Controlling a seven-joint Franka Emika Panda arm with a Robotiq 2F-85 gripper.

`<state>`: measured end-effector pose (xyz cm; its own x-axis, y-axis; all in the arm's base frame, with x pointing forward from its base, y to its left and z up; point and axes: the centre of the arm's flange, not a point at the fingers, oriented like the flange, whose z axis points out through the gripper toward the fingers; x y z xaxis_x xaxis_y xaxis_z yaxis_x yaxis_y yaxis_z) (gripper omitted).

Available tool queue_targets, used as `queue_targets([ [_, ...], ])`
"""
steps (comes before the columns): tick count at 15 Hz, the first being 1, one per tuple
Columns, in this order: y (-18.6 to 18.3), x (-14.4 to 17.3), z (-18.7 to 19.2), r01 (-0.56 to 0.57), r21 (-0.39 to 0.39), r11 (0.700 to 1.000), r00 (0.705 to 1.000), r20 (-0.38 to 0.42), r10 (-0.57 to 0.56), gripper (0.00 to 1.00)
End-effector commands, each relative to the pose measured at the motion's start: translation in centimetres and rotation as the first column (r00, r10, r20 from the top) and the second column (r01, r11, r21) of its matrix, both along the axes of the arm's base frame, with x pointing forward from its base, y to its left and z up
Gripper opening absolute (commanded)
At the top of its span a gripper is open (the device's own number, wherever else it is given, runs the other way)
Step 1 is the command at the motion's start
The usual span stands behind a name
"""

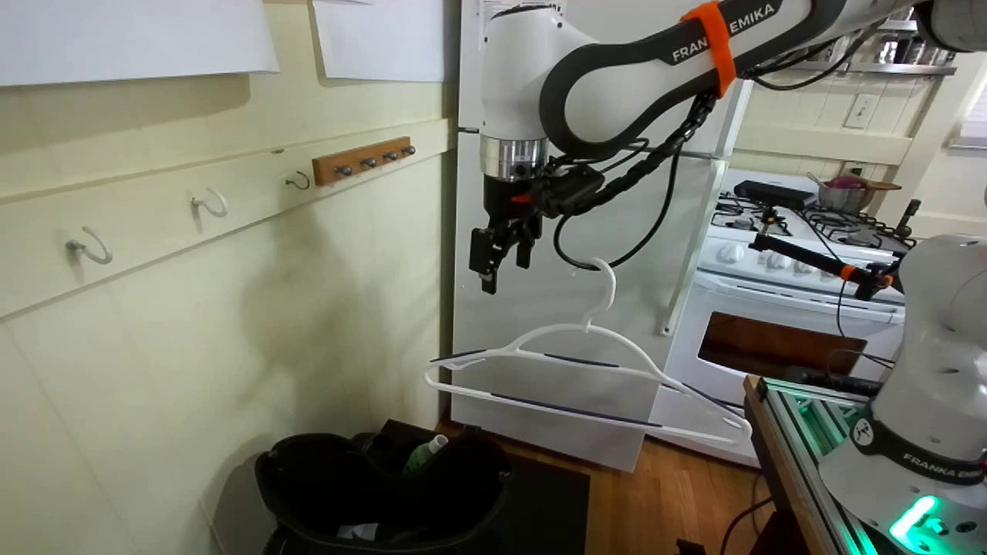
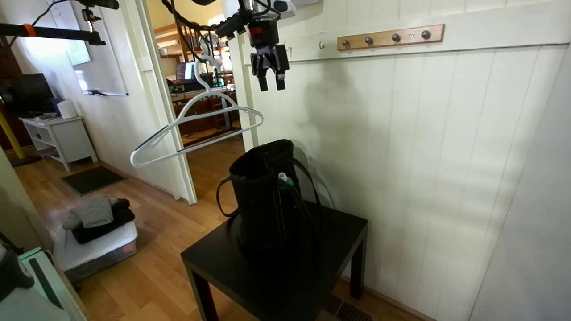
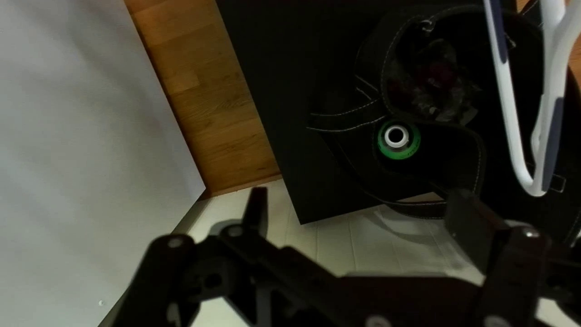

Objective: Hang up the coat hanger

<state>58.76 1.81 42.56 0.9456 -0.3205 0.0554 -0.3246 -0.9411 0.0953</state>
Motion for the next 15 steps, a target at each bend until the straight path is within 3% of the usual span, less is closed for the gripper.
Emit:
queue_targets([
  [1, 0.6, -0.6, 1.8, 0.006, -0.039, 0.999, 1.0, -0.014, -0.007, 1.0],
  [15, 1.8, 0.0, 6.2, -0.01, -0.091, 0.996, 0.997, 0.071, 0.017, 1.0],
])
